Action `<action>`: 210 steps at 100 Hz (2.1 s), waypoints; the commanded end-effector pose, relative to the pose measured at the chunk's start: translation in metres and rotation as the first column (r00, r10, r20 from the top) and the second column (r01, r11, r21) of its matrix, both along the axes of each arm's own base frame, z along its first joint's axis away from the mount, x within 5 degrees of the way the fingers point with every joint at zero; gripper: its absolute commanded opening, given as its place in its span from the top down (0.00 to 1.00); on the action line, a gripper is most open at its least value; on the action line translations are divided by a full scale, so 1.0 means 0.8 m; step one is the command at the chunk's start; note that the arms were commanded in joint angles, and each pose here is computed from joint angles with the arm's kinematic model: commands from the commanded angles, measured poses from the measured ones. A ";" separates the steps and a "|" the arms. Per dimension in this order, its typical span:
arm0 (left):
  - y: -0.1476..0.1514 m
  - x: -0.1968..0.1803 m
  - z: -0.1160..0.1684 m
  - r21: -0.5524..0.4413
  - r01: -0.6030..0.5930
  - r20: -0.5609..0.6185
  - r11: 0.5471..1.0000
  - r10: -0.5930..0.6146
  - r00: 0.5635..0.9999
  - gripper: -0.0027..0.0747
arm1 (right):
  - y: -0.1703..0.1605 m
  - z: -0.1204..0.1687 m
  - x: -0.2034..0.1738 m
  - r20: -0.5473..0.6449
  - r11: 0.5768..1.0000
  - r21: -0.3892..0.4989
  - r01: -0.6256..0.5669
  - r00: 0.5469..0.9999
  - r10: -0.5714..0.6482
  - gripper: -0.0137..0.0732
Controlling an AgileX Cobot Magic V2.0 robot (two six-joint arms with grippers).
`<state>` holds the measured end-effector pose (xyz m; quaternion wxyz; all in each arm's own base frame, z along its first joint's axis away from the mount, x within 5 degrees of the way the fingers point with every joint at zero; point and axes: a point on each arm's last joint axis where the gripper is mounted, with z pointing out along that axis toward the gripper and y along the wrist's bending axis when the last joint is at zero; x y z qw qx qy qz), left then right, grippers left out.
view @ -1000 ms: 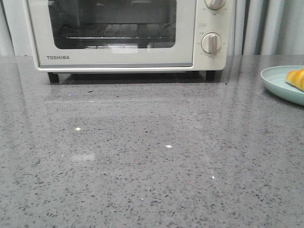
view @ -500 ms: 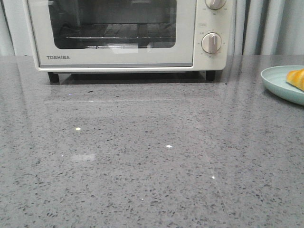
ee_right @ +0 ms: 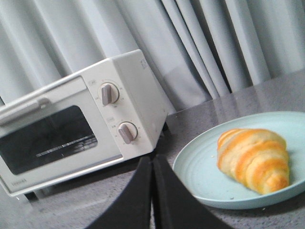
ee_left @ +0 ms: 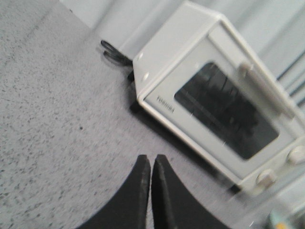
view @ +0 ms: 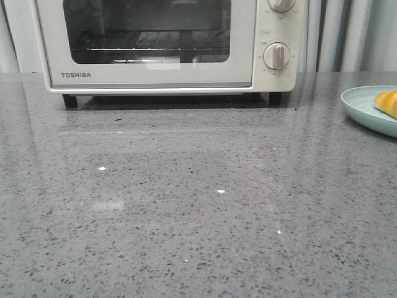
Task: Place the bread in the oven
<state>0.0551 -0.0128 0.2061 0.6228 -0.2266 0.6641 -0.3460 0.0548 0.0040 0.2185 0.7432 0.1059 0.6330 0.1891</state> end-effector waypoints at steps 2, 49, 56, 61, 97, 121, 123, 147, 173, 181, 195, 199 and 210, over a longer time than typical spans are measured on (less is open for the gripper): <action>0.008 -0.001 0.001 -0.127 -0.062 0.050 0.990 0.069 0.996 0.99 | -0.004 0.002 -0.003 0.085 0.997 0.075 0.015 0.996 -0.021 0.91; -0.010 0.019 0.113 0.496 0.059 0.031 0.867 -0.085 0.996 0.99 | 0.003 0.091 0.013 -0.049 0.991 -0.131 0.000 0.999 -0.006 0.91; -0.014 0.040 0.134 0.577 0.092 -0.006 0.811 -0.109 0.994 0.99 | 0.004 0.101 0.025 -0.081 0.987 -0.161 -0.001 0.997 -0.012 0.91; -0.016 0.058 0.150 0.614 0.109 -0.023 0.782 -0.121 0.992 0.99 | 0.005 0.106 0.034 -0.107 0.986 -0.165 -0.005 0.994 -0.013 0.91; -0.080 0.186 0.240 0.727 0.294 -0.036 0.620 -0.394 0.919 0.99 | 0.008 0.107 0.067 -0.235 0.984 -0.175 -0.028 0.972 -0.014 0.91; -0.127 0.247 0.261 0.704 0.362 -0.032 0.611 -0.483 0.875 0.99 | 0.008 0.107 0.066 -0.239 0.984 -0.176 -0.029 0.971 -0.014 0.91; -0.129 0.252 0.262 0.694 0.369 -0.031 0.618 -0.487 0.873 0.99 | 0.008 0.107 0.066 -0.239 0.984 -0.176 -0.029 0.971 -0.014 0.91; -0.144 0.280 0.258 0.657 0.431 -0.062 0.618 -0.526 0.848 0.99 | 0.008 0.106 0.066 -0.247 0.984 -0.176 -0.030 0.969 -0.015 0.91; -0.147 0.283 0.252 0.688 0.442 -0.077 0.576 -0.547 0.834 0.99 | 0.008 0.104 0.066 -0.258 0.984 -0.177 -0.032 0.966 -0.015 0.91; -0.148 0.288 0.248 0.681 0.442 -0.082 0.584 -0.538 0.839 0.99 | 0.008 0.104 0.066 -0.258 0.984 -0.177 -0.032 0.966 -0.015 0.91; -0.148 0.297 0.240 0.674 0.439 -0.093 0.595 -0.521 0.849 0.99 | 0.008 0.104 0.066 -0.258 0.984 -0.177 -0.032 0.966 -0.015 0.91; -0.149 0.299 0.239 0.671 0.439 -0.096 0.597 -0.518 0.850 0.99 | 0.008 0.104 0.066 -0.258 0.984 -0.177 -0.032 0.966 -0.015 0.91; -0.148 0.301 0.238 0.661 0.435 -0.092 0.612 -0.509 0.856 0.99 | 0.008 0.104 0.066 -0.259 0.984 -0.177 -0.033 0.966 -0.015 0.91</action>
